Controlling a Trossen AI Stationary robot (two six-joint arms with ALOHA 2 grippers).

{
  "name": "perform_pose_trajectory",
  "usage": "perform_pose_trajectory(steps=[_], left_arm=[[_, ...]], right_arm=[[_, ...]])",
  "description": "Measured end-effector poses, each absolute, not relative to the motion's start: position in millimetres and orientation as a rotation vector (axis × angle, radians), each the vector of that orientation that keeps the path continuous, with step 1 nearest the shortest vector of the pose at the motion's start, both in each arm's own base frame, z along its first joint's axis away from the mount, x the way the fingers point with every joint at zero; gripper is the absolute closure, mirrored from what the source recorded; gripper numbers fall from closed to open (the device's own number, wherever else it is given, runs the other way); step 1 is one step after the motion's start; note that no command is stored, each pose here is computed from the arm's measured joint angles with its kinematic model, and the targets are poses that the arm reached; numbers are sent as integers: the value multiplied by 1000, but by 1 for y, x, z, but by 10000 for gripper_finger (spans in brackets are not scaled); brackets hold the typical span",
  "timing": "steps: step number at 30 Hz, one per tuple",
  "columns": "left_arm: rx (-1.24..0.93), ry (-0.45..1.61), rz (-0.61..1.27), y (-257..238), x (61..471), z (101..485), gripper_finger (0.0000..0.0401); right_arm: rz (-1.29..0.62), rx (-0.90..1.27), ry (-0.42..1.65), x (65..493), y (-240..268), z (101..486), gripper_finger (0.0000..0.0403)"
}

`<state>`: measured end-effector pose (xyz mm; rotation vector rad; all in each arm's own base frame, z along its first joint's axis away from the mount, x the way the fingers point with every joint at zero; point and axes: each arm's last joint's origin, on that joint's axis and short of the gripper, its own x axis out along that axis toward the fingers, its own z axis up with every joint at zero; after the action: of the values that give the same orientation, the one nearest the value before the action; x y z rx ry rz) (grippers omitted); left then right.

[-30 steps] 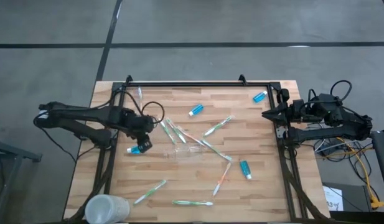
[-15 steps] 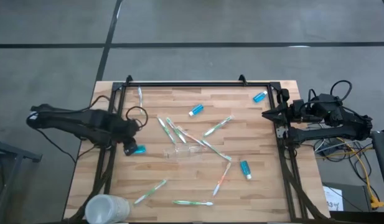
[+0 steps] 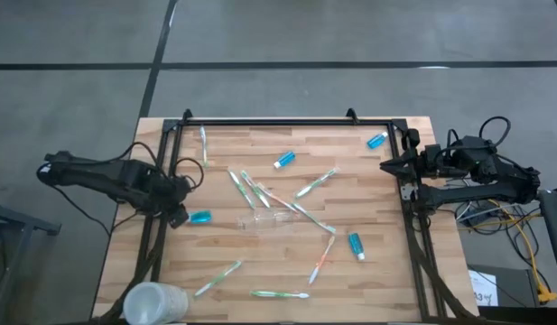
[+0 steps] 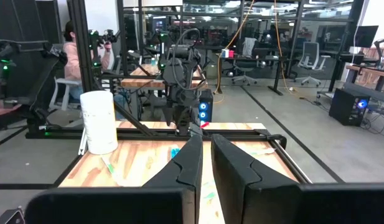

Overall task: Pick & Place toothbrushing station
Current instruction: Put the blue mouthwash bottle into the transparent organizer

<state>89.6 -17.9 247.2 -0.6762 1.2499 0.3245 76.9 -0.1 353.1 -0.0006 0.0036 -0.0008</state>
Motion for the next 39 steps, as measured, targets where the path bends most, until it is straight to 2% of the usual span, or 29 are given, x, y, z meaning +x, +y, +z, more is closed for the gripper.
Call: perform_pose_trajectory(steps=[7,11,18,20,24,27,31,39], left_arm=[[-613,1254,276,-18,92,241,231],[-773,1185,436,-17,95,237,231],[-952,1064,560,-17,101,244,231],[-803,1004,460,-17,107,250,231],[-279,956,40,-21,116,258,231],[-71,929,-97,-22,119,259,231],[-79,963,-94,-23,124,254,231],[-231,1131,31,-26,139,229,231]], right_arm=[[0,-1,4,77,0,353,369],[-1,-1,3,77,0,353,369],[0,-1,4,77,0,353,369],[-1,-1,3,77,0,353,369],[0,-1,4,77,0,353,369],[-1,-1,3,77,0,353,369],[-1,-1,4,77,0,353,369],[-1,-1,3,77,0,353,369]])
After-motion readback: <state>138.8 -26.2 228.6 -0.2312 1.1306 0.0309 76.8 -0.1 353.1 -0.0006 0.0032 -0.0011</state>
